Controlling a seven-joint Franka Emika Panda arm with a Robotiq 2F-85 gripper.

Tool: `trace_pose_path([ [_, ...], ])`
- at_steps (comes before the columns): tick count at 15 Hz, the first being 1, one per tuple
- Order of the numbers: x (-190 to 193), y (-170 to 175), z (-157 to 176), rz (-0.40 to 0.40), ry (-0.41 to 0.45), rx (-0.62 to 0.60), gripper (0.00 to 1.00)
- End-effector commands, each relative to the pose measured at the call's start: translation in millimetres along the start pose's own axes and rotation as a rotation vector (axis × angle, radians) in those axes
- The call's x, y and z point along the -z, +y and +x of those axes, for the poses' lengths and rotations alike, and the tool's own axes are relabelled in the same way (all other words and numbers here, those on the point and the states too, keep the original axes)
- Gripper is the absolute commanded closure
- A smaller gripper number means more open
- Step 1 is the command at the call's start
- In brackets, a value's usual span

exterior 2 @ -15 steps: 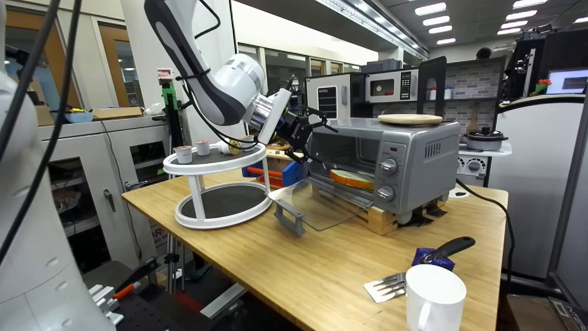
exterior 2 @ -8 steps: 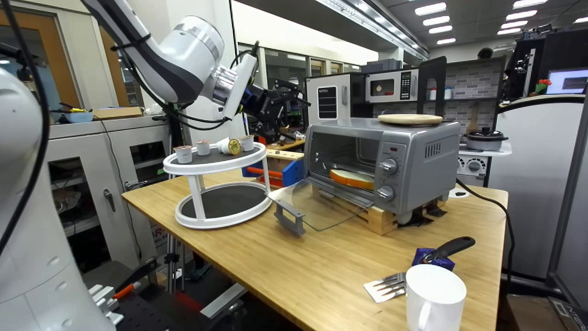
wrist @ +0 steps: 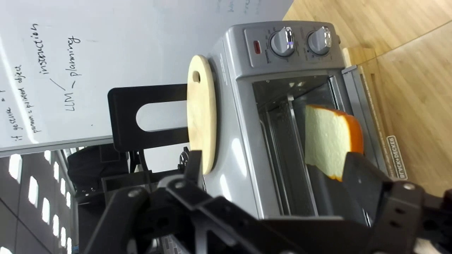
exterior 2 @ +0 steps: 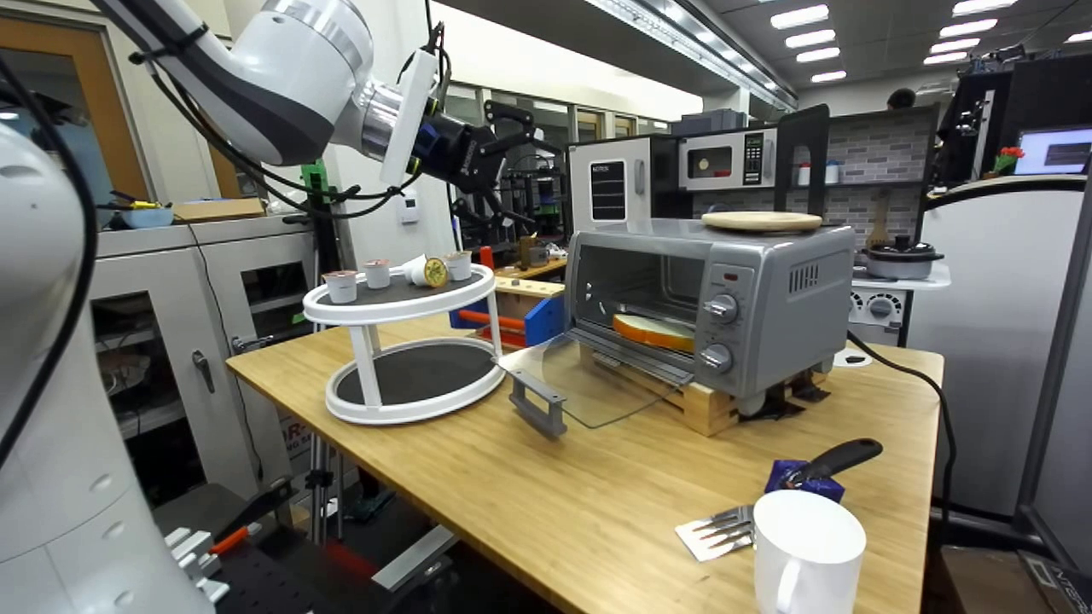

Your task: Remove the slice of bread from the top of the oven and place it inside the oven

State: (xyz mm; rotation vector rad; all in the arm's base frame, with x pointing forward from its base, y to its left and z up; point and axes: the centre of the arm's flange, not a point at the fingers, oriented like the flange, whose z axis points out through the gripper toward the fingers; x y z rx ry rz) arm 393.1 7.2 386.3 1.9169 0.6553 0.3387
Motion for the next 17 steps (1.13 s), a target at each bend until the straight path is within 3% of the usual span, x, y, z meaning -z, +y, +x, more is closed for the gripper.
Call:
trace_pose_path([
  [1,12,5,-3,-0.038,-0.058,-0.022,0.00],
  [3,10,14,-4,-0.145,-0.152,-0.076,0.00],
  [5,13,28,-8,-0.182,-0.206,-0.131,0.00],
  [17,15,35,-10,-0.158,-0.207,-0.154,0.00],
])
